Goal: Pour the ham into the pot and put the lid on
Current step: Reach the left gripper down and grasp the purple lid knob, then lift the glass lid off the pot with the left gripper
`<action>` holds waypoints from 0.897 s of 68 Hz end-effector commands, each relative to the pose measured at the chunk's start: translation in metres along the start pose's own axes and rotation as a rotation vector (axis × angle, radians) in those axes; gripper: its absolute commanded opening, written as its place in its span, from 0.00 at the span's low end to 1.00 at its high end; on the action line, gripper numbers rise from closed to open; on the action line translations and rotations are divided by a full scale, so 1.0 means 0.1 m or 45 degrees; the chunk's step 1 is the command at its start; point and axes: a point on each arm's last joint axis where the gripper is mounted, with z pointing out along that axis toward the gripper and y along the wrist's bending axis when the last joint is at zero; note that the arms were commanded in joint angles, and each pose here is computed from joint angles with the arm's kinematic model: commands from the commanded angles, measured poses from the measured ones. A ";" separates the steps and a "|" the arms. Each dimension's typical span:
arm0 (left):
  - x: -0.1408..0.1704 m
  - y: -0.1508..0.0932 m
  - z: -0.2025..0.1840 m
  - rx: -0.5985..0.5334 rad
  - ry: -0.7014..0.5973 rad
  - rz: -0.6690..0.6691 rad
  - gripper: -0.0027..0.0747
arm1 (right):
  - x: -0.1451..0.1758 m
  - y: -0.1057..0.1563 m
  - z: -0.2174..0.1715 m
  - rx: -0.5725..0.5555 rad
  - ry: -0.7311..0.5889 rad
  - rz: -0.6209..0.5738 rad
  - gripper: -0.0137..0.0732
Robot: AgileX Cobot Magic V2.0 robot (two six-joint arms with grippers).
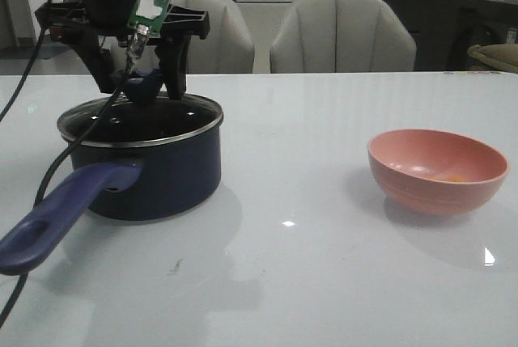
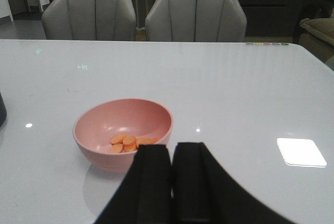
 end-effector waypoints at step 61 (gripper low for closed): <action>-0.20 0.77 -1.00 -0.143 -0.244 -0.127 0.22 | -0.10 0.01 -0.02 -0.014 -0.137 0.000 0.33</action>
